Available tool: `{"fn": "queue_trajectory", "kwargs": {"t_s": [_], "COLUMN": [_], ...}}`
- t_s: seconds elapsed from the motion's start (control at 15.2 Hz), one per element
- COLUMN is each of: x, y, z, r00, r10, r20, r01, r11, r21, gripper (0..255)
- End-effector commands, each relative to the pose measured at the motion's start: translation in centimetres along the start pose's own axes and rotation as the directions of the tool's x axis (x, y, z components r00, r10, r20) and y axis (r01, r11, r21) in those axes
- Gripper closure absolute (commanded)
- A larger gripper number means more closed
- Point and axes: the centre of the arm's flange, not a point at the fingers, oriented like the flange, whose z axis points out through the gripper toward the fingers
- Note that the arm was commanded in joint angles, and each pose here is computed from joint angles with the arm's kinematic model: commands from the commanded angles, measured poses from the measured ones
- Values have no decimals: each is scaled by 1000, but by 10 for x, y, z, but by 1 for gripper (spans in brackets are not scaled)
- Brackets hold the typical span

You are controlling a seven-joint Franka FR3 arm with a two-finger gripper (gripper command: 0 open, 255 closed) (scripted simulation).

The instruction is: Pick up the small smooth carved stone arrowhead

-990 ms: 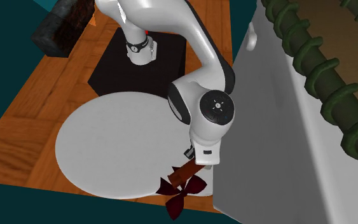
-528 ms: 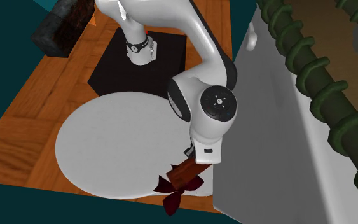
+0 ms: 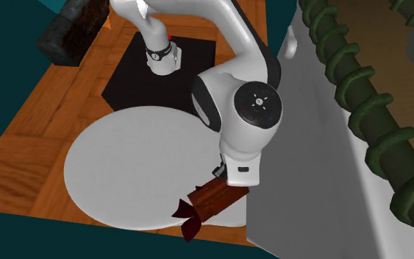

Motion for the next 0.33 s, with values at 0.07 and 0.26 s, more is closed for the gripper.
{"fn": "queue_trajectory", "kwargs": {"t_s": [0.07, 0.26], "x": [1, 1], "y": [-1, -1], "z": [-17, -23], "r00": [1000, 1000], "r10": [0, 0], "r20": [0, 0], "r01": [0, 0], "r11": [1000, 1000], "r21": [0, 0], "gripper": [255, 255]}}
